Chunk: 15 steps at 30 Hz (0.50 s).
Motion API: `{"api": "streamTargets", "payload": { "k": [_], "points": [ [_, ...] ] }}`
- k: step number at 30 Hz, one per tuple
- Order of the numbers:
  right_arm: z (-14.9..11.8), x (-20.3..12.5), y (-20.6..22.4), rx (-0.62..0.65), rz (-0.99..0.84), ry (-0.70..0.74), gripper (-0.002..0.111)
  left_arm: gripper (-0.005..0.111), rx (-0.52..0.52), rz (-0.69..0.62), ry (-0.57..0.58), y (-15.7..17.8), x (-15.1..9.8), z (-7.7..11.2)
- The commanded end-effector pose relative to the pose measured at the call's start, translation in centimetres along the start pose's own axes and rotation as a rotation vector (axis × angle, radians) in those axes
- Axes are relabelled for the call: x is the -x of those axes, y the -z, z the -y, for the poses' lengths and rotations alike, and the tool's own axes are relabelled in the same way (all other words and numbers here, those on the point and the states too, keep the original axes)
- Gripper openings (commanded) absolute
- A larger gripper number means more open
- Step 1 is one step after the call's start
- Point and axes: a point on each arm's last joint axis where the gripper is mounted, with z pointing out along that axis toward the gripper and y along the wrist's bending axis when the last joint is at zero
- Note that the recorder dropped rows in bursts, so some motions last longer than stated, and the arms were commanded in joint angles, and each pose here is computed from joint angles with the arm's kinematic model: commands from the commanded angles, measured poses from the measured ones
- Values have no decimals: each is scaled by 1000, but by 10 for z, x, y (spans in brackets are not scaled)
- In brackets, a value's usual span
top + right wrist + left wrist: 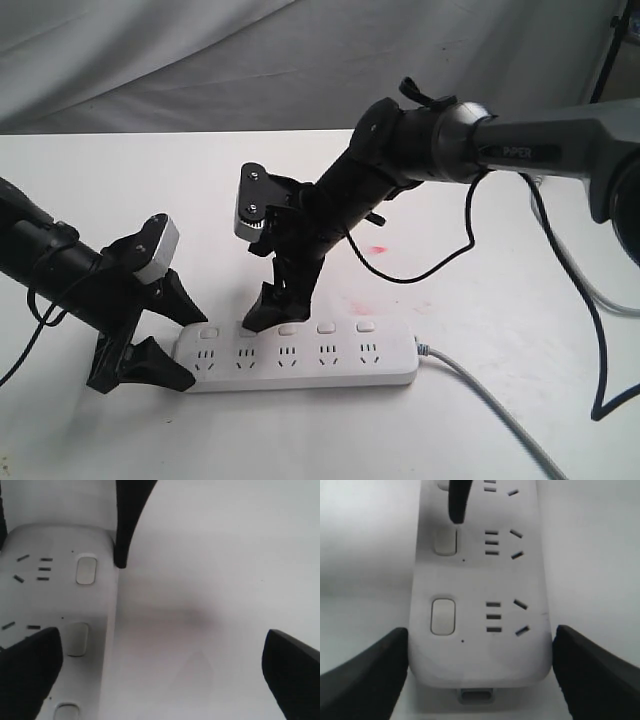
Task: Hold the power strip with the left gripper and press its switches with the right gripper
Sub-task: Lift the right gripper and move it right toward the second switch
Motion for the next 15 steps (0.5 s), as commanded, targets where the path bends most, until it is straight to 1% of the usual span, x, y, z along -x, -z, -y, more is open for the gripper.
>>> {"api": "streamTargets", "payload": {
  "k": [1,10,15],
  "points": [
    [-2,2,-1,-3,33,-8,105,50,-16,-15,-20,-2,0,1],
    [1,4,0,-38,44,-9,105,50,-16,-15,-20,-2,0,1],
    [-5,13,-7,-45,38,27,105,50,-16,-15,-20,-2,0,1]
  ]
}}
